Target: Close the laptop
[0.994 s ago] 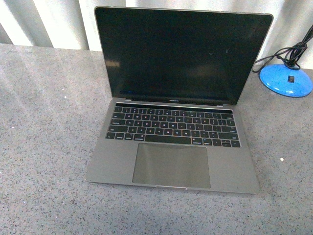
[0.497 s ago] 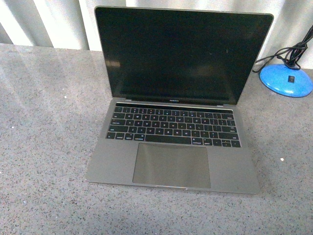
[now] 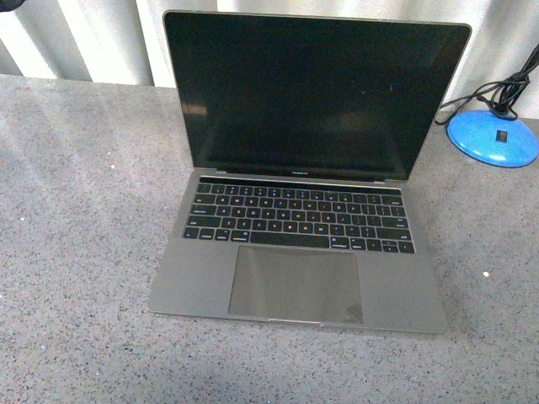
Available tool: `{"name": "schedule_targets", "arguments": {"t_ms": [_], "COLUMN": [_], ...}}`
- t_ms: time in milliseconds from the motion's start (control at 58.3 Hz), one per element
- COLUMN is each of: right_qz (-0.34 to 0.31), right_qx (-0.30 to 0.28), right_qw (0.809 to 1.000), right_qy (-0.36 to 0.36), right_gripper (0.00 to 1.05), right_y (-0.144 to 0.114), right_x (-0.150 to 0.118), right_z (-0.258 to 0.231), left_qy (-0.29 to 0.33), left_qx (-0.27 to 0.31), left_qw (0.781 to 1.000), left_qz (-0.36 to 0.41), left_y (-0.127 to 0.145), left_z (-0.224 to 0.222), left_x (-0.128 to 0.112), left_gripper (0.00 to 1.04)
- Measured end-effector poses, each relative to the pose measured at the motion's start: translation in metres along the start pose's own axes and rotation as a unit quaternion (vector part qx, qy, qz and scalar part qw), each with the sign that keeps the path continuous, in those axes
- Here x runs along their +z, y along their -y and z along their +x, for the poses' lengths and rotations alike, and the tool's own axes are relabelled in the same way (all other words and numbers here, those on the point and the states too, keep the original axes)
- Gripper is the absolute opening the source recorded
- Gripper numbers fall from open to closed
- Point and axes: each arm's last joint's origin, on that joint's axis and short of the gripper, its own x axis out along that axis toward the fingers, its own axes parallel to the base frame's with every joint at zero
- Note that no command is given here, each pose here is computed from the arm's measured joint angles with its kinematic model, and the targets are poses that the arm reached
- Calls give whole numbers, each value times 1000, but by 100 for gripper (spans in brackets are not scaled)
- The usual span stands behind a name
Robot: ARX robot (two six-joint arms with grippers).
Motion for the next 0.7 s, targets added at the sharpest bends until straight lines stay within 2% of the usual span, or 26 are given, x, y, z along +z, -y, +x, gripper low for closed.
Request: {"name": "schedule_targets", "arguments": {"t_ms": [446, 703], "right_qz": [-10, -6], "right_qx": [28, 49], "right_qw": [1000, 999], "right_qy": [8, 19], "right_gripper": [1, 1], "right_y": [10, 2], "right_x": [14, 16], "right_z": [27, 34], "left_qy": [-86, -84], "left_qx": [-24, -34], "left_qw": [996, 996], "left_qz": [21, 16], "left_y": [1, 8], "left_z": [44, 52], "left_x": [-9, 4], "left_gripper": [4, 4]}}
